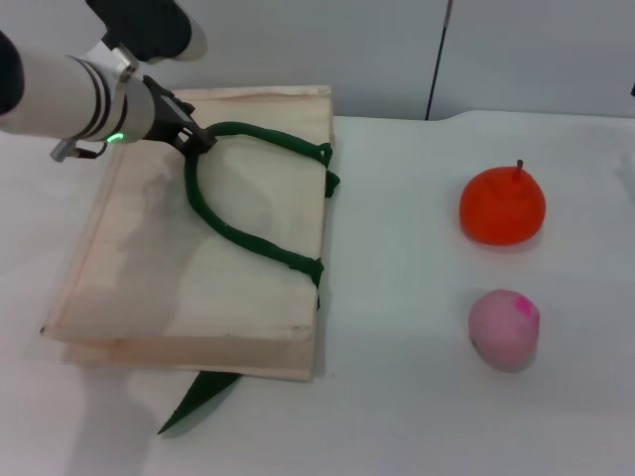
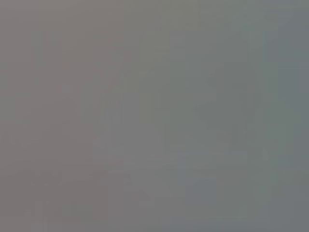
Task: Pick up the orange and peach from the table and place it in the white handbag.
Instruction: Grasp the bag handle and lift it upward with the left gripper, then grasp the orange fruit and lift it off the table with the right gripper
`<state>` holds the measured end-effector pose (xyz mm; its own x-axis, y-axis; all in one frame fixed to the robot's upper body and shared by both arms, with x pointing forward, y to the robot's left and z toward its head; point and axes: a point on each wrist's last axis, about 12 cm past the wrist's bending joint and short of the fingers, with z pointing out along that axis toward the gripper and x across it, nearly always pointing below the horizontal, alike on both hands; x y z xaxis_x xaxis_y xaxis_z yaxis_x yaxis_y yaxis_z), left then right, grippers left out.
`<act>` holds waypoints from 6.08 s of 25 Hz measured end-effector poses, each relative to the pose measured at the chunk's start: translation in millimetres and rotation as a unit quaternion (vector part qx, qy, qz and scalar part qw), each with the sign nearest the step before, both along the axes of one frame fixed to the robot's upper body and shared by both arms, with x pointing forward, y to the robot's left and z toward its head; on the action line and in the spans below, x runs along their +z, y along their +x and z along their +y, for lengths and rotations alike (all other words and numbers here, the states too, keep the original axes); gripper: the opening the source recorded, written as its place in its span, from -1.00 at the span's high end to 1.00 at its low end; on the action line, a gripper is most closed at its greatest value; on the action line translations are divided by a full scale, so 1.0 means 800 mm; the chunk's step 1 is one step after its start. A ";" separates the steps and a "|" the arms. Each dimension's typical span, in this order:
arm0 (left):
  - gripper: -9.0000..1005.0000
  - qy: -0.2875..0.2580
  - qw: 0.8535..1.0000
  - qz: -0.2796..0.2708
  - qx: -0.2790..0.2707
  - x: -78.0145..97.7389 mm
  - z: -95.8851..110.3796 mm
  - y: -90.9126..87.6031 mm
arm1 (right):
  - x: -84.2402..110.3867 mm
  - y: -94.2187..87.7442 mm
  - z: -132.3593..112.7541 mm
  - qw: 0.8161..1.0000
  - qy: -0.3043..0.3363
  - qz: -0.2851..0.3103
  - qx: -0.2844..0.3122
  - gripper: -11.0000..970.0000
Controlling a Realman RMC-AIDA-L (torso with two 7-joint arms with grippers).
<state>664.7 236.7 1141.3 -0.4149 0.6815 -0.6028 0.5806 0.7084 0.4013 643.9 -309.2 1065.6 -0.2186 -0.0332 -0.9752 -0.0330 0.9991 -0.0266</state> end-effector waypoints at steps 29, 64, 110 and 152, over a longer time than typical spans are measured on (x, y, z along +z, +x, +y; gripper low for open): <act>0.45 -0.007 1.000 -0.004 -0.005 -0.022 -0.014 0.001 | -0.001 0.001 0.005 1.000 0.002 0.003 0.004 -0.70; 0.73 -0.066 0.997 -0.050 -0.007 0.029 -0.024 -0.005 | -0.008 -0.004 0.006 1.000 -0.005 0.016 0.011 -0.70; 0.74 -0.011 0.992 -0.124 -0.003 0.173 -0.020 -0.092 | 0.055 -0.054 0.037 0.959 -0.001 0.131 0.252 -0.71; 0.74 -0.006 0.988 -0.152 -0.015 0.220 -0.028 -0.115 | 0.014 -0.012 0.079 0.932 -0.019 0.247 0.264 -0.81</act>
